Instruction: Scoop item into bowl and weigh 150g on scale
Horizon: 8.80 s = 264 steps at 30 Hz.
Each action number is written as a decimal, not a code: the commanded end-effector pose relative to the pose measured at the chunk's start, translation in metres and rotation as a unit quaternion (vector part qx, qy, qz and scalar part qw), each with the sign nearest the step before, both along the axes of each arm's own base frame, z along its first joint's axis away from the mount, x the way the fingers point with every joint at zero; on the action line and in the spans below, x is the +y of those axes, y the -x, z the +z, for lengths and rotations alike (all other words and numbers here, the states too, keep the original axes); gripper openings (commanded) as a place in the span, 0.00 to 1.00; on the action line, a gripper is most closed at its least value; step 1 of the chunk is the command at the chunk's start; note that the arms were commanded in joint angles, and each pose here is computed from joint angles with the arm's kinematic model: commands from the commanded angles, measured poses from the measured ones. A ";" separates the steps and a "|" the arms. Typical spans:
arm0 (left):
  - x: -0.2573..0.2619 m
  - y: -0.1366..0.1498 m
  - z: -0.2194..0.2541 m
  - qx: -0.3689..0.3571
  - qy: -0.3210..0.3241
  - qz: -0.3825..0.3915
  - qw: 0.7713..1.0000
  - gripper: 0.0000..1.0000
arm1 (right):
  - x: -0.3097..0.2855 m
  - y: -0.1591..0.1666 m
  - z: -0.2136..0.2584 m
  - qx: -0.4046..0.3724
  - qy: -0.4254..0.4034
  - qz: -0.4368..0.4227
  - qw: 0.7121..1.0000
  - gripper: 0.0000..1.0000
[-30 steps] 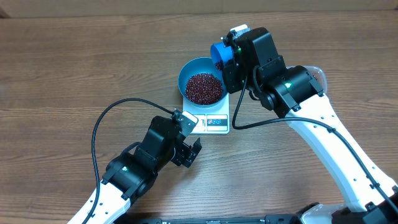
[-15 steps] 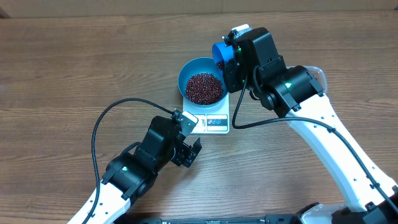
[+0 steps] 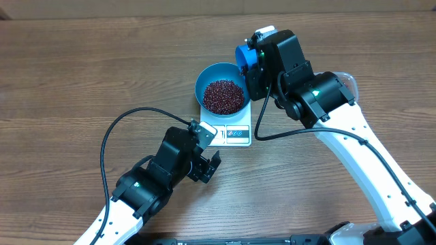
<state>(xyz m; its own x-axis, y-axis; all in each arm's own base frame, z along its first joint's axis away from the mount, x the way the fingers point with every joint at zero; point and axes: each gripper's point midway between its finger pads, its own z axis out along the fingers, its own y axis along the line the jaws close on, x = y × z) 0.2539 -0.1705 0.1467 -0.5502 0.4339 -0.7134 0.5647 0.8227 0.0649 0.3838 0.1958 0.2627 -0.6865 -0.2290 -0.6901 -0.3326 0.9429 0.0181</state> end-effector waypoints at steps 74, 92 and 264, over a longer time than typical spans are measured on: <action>0.001 0.001 0.001 -0.001 0.006 0.003 1.000 0.99 | -0.251 -0.015 -0.006 0.048 0.184 -0.223 0.956 0.04; 0.001 0.001 0.001 -0.001 0.006 0.003 1.000 1.00 | -0.220 -0.008 -0.045 0.087 -0.107 -0.482 0.865 0.04; 0.025 0.017 -0.012 0.024 -0.040 0.019 0.999 1.00 | -0.208 0.084 0.058 0.162 -0.009 -0.334 0.928 1.00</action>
